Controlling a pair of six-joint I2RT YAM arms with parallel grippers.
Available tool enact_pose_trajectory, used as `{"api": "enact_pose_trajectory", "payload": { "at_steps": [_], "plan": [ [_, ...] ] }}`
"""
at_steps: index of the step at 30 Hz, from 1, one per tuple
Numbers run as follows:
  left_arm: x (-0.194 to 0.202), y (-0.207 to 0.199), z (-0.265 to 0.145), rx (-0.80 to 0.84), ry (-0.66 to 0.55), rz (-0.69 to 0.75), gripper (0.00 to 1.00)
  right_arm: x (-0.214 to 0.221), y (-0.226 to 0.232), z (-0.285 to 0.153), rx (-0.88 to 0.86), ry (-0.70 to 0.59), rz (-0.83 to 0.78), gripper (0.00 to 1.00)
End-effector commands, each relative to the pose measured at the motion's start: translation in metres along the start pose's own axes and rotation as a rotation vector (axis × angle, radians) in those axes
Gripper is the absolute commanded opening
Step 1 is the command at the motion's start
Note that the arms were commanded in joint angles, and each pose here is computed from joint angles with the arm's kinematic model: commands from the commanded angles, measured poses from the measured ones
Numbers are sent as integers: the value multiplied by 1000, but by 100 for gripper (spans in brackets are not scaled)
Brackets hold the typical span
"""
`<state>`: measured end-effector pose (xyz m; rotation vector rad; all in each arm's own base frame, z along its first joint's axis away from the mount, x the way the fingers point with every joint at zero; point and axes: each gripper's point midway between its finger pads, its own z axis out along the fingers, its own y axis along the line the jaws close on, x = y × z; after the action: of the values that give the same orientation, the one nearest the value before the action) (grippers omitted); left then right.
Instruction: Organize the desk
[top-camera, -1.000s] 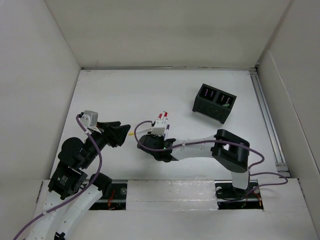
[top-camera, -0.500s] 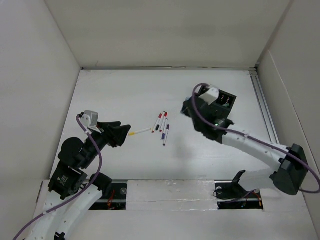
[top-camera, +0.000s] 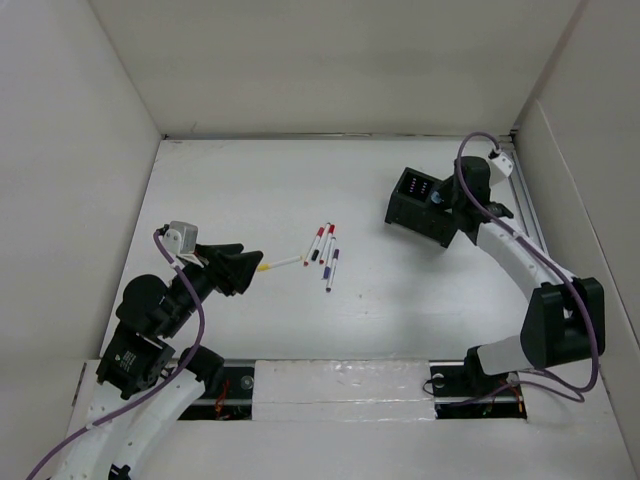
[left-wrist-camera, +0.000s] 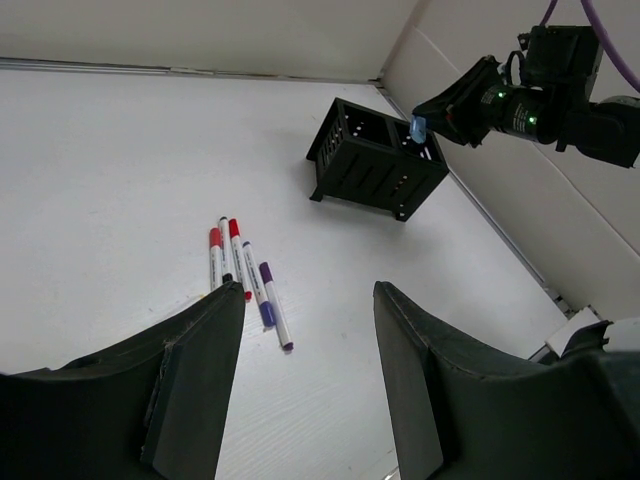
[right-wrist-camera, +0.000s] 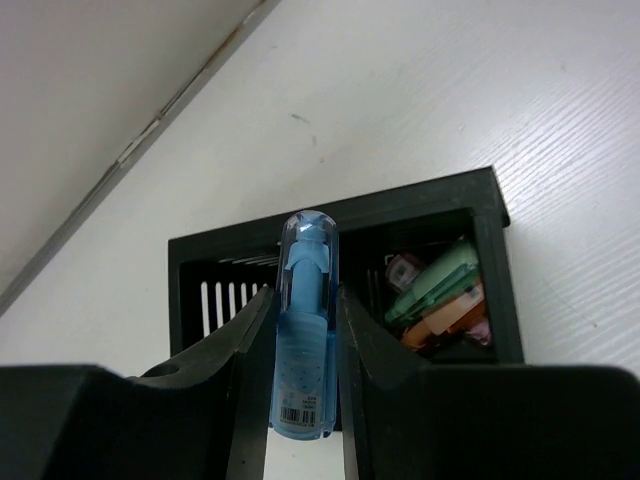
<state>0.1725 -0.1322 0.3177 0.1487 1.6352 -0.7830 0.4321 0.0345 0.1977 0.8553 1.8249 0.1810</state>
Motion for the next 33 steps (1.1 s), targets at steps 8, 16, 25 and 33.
{"api": "enact_pose_trajectory", "payload": {
  "at_steps": [8, 16, 25, 33],
  "plan": [
    [-6, -3, 3, 18, -29, 14, 51, -20, -23, 18, 0, -17, 55, 42],
    [-4, -3, 5, 19, -15, 13, 51, -12, 33, -36, -194, -17, 28, 53],
    [-5, -2, 4, 14, -24, 12, 52, 161, 102, -123, -444, 265, -238, 0],
    [-3, -4, 3, 30, -17, 15, 52, 258, 98, -139, -395, 371, -423, 40]
  ]
}}
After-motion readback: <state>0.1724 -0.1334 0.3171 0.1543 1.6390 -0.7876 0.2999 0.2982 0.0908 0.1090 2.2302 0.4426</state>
